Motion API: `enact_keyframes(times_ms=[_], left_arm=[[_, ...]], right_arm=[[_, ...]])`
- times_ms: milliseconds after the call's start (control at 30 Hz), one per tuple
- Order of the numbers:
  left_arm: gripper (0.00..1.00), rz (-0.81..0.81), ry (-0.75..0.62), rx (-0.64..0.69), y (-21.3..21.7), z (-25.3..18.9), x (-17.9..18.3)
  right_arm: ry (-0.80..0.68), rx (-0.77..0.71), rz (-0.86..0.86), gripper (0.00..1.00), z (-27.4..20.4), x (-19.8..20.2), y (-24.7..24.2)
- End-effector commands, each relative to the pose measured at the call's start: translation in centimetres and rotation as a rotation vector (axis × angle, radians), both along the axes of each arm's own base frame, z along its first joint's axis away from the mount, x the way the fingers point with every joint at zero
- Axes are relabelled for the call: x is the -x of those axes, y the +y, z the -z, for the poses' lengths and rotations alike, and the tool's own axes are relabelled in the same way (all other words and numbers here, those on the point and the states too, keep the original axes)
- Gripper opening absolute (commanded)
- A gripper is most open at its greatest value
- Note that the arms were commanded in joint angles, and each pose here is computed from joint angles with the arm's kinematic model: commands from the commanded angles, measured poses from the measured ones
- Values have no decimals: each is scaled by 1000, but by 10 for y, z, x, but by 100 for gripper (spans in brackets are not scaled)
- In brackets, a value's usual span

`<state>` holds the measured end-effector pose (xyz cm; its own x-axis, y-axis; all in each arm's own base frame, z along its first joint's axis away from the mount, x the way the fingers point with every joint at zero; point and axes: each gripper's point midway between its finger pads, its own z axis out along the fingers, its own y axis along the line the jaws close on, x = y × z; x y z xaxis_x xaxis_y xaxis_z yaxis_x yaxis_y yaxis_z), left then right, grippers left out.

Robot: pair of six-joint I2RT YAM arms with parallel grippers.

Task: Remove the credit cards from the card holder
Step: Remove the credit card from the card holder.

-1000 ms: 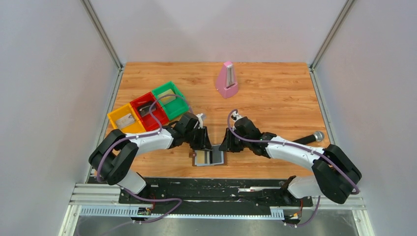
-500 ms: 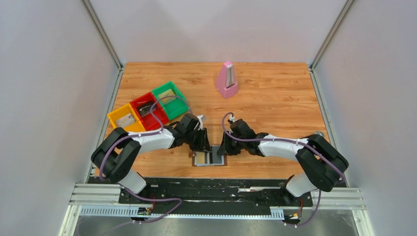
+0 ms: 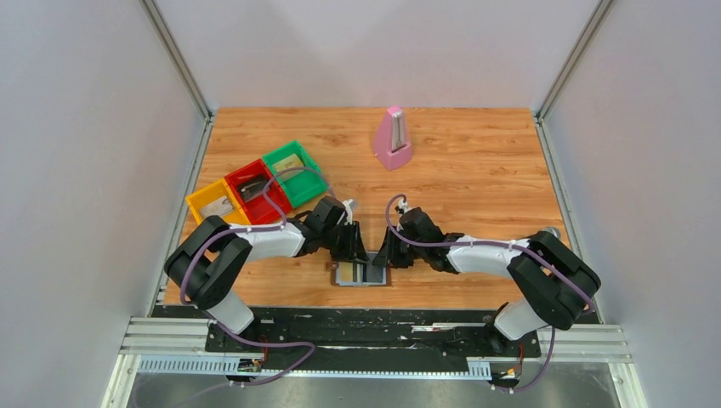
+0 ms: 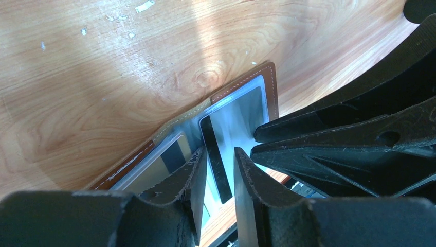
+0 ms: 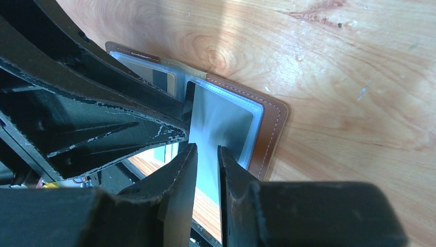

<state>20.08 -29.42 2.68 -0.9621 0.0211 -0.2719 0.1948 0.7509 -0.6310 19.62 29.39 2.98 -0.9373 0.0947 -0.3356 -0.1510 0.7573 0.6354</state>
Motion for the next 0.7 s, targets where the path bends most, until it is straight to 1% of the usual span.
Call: enact_keyframes(times_ms=[0, 167, 367, 500, 667], left_arm=[[32, -8, 13, 40, -5, -1, 4], [31, -37, 1, 82, -8, -15, 2], [31, -50, -26, -39, 11, -10, 0], [32, -46, -34, -57, 14, -8, -1], [33, -38, -30, -65, 15, -5, 0]], right_arm=[[38, 85, 28, 23, 25, 8, -18], [46, 99, 36, 22, 30, 9, -22], [20, 88, 44, 23, 16, 7, -22], [-2, 65, 45, 23, 6, 4, -19], [2, 72, 48, 23, 8, 4, -20]])
